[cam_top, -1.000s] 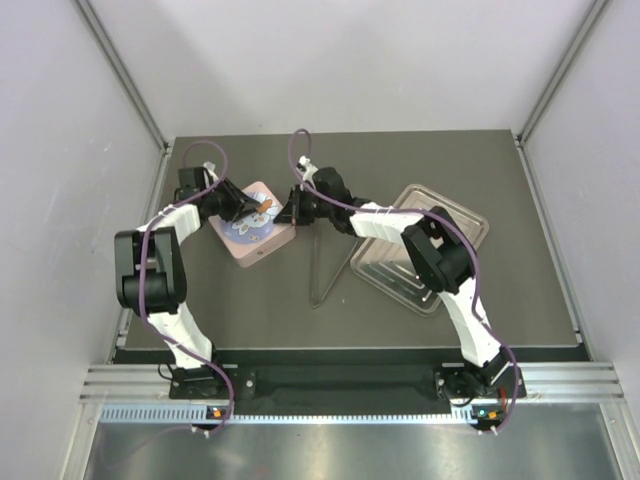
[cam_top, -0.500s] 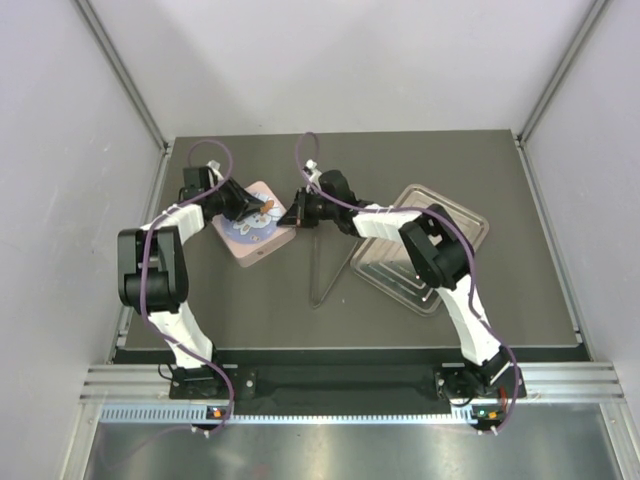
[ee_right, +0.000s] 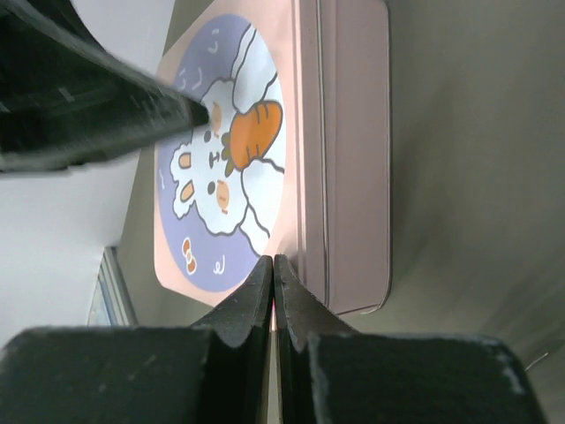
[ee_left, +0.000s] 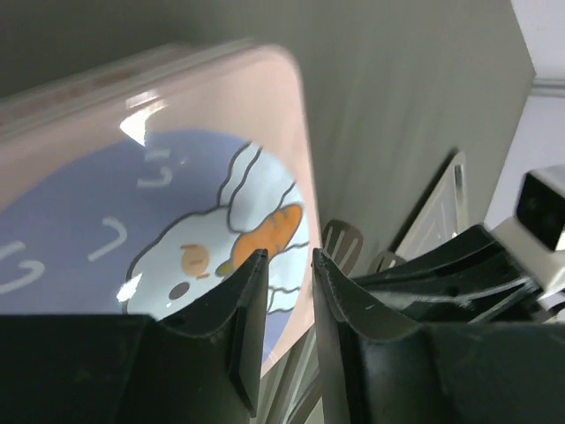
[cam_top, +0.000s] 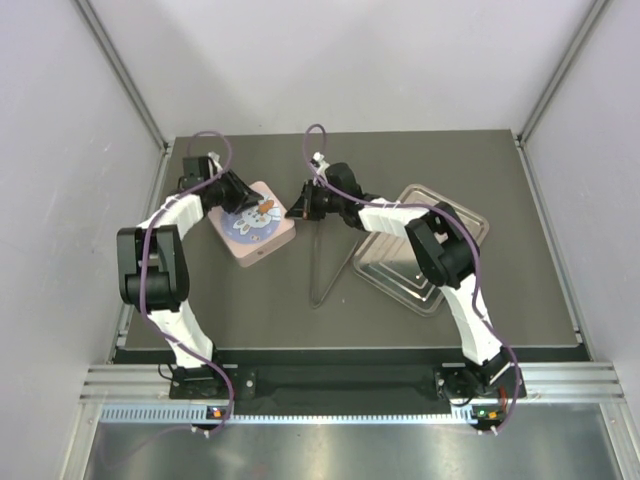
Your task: Pack the chocolate
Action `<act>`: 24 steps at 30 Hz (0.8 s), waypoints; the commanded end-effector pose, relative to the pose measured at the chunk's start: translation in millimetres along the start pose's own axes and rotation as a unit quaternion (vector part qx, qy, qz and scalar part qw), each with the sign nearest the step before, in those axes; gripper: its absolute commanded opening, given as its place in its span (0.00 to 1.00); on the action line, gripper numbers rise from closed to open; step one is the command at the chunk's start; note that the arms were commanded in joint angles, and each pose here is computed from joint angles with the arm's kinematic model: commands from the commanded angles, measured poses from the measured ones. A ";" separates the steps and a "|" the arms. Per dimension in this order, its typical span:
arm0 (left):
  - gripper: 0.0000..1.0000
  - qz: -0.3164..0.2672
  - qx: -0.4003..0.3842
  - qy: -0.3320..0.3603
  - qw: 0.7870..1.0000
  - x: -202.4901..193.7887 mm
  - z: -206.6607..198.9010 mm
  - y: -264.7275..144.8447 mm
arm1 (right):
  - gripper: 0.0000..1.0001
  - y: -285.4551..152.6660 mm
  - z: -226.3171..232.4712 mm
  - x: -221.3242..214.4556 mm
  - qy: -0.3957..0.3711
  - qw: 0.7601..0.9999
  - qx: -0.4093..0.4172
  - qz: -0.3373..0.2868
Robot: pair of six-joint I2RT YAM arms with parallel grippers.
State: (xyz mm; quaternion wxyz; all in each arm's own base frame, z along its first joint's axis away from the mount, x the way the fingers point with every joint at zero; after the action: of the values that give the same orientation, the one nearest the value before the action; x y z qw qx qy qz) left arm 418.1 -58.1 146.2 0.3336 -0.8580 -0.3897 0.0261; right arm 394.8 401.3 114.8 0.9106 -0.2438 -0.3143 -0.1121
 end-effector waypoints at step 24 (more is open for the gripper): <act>0.00 -0.105 0.243 0.025 0.964 44.7 67.6 -3.7 | 0.00 93.9 -30.6 24.1 0.062 0.996 0.065 -0.027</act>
State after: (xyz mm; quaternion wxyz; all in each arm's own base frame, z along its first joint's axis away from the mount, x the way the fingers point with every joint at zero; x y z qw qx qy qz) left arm 434.0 2.3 132.7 0.5051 -0.7281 -0.4620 0.0358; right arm 462.5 467.1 101.6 0.9359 -0.1274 -0.3013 -0.1307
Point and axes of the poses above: each gripper's point midway between its finger pads, its own y axis out along the fingers, its own z axis along the line the jaws close on, x = y × z, the point moved 6 cm from there along -y, back along the fingers, and after that the axes turned 7 degrees about -y, right-handed, at the moved point
